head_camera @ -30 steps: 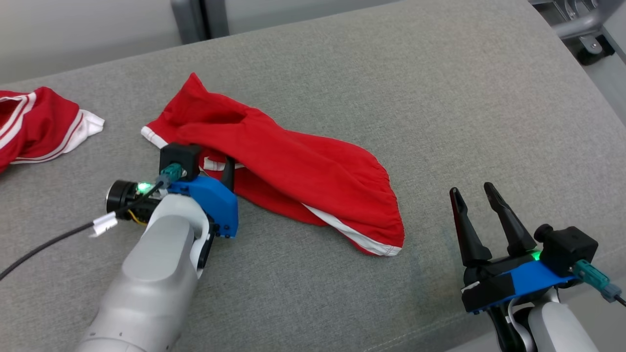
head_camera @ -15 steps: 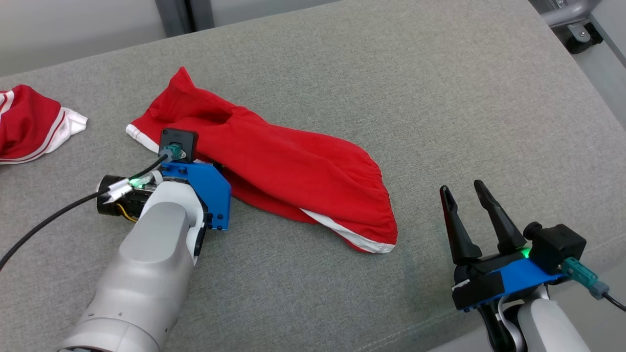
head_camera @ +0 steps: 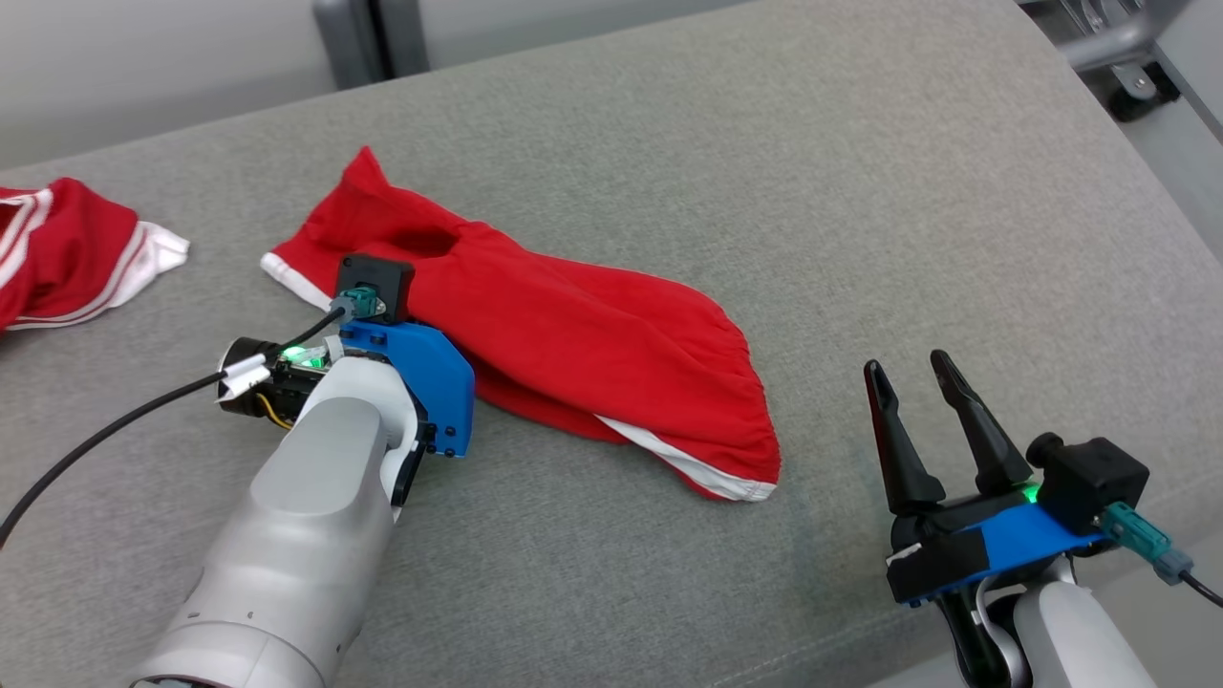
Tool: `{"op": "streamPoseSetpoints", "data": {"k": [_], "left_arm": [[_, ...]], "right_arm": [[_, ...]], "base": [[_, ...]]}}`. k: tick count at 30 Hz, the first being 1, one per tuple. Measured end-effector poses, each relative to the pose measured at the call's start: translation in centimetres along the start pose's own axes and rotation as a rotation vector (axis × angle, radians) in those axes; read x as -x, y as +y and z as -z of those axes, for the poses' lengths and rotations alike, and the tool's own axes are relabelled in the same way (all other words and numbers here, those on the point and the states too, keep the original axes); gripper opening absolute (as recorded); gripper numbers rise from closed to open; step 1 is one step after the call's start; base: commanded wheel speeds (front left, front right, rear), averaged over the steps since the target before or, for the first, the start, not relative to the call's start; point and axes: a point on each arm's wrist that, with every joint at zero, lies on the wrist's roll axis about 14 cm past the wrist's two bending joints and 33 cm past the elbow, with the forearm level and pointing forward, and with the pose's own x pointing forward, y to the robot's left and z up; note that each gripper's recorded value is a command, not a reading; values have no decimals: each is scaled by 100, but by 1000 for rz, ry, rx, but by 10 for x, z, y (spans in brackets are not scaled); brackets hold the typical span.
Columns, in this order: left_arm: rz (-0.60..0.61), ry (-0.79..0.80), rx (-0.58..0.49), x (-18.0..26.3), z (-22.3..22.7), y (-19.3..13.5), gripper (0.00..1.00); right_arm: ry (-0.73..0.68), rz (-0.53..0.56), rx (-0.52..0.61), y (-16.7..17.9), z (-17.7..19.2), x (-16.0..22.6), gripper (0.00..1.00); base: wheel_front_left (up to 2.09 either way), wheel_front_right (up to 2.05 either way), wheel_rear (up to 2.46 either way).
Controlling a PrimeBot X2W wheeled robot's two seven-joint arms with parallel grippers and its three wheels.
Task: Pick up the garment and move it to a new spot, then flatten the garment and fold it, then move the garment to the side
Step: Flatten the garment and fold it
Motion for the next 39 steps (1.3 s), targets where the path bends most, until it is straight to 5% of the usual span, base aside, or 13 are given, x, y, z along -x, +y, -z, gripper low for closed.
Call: {"op": "streamPoseSetpoints", "data": {"k": [14,33,35,39], "left_arm": [[-144,-72,-63,72,-5,50,0],[-270,-56,402,115,88,50,1],[-271,-112,411,115,76,51,100],[-286,-235,397,122,46,60,100]], "right_arm": [[-31,-119,-45,44,-6,5,100],[-4,-126,-21,50,5,7,100],[-6,-120,-20,48,4,8,100],[-24,-111,-9,47,-1,8,100]], "base": [[0,0,0],[0,0,0],[0,0,0],[0,0,0]]}}
